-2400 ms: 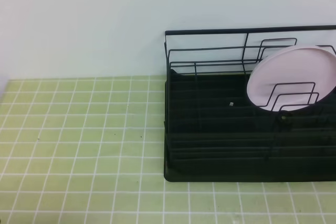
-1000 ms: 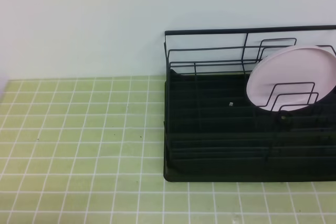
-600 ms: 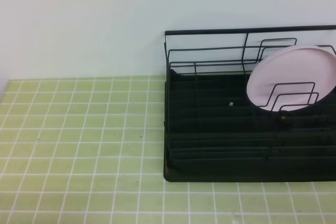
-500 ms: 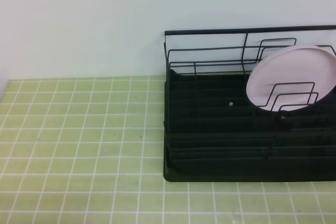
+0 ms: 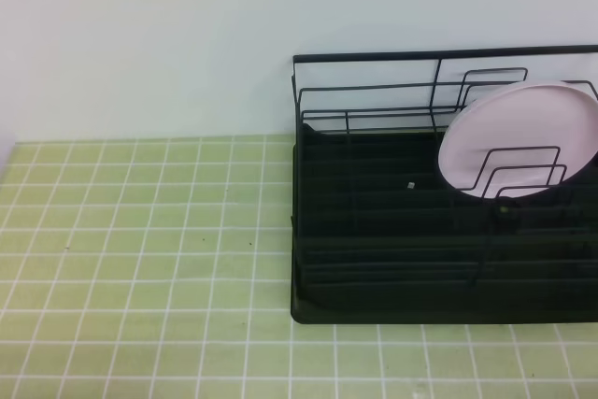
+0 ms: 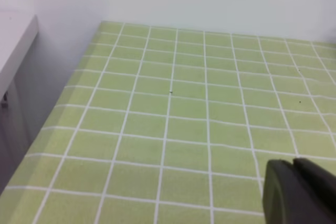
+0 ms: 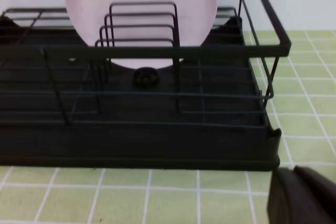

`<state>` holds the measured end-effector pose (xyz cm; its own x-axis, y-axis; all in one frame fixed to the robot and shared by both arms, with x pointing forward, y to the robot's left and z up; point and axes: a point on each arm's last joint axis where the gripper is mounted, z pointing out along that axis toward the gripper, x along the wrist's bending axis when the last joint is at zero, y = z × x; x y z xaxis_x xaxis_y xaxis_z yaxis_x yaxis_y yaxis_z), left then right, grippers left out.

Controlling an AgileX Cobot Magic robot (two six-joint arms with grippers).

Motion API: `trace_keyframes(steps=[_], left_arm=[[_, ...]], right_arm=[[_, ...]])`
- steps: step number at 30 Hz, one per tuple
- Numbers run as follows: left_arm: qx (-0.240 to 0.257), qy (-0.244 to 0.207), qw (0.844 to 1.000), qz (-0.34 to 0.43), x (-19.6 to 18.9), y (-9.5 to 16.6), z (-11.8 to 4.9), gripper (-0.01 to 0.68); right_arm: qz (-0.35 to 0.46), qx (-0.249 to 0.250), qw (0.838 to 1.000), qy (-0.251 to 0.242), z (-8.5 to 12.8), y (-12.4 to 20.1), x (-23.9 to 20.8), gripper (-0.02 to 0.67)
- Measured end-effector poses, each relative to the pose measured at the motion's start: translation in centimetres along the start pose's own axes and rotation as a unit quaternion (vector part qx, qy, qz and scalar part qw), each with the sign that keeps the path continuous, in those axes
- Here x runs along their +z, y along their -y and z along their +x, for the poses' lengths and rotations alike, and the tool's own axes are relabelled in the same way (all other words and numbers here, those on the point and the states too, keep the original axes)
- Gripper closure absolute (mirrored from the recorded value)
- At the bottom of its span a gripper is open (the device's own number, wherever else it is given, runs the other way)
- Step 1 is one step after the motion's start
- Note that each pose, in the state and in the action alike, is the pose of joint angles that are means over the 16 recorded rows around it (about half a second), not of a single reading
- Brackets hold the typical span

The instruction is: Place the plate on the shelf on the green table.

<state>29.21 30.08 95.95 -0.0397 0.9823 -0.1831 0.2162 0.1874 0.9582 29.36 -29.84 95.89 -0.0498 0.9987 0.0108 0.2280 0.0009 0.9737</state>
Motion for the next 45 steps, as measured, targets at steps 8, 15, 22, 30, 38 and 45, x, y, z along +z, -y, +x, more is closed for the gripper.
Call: trace_keyframes(steps=[8, 15, 22, 30, 38, 45], left_arm=[[0.0, 0.0, 1.0, 0.0, 0.01, 0.0, 0.0, 0.675], [0.0, 0.0, 1.0, 0.001, 0.01, 0.0, 0.0, 0.675], [0.0, 0.0, 1.0, 0.001, 0.01, 0.0, 0.0, 0.675], [0.0, 0.0, 1.0, 0.0, 0.0, 0.0, 0.0, 0.675], [0.0, 0.0, 1.0, -0.001, -0.01, -0.01, 0.0, 0.675], [0.0, 0.001, 1.0, -0.003, -0.04, -0.02, 0.0, 0.675]], right_arm=[[-0.007, -0.001, 1.0, 0.002, -0.05, 0.09, -0.16, 0.652], [-0.007, -0.004, 1.0, 0.002, -0.06, 0.19, -0.16, 0.652], [-0.008, -0.007, 1.0, 0.003, -0.06, 0.1, -0.19, 0.652], [-0.006, -0.026, 1.0, 0.005, -0.08, 0.2, -0.16, 0.652], [-0.003, -0.037, 0.999, 0.024, -0.25, 0.23, -0.14, 0.652], [-0.002, -0.042, 0.998, 0.042, -0.42, 0.19, -0.18, 0.652]])
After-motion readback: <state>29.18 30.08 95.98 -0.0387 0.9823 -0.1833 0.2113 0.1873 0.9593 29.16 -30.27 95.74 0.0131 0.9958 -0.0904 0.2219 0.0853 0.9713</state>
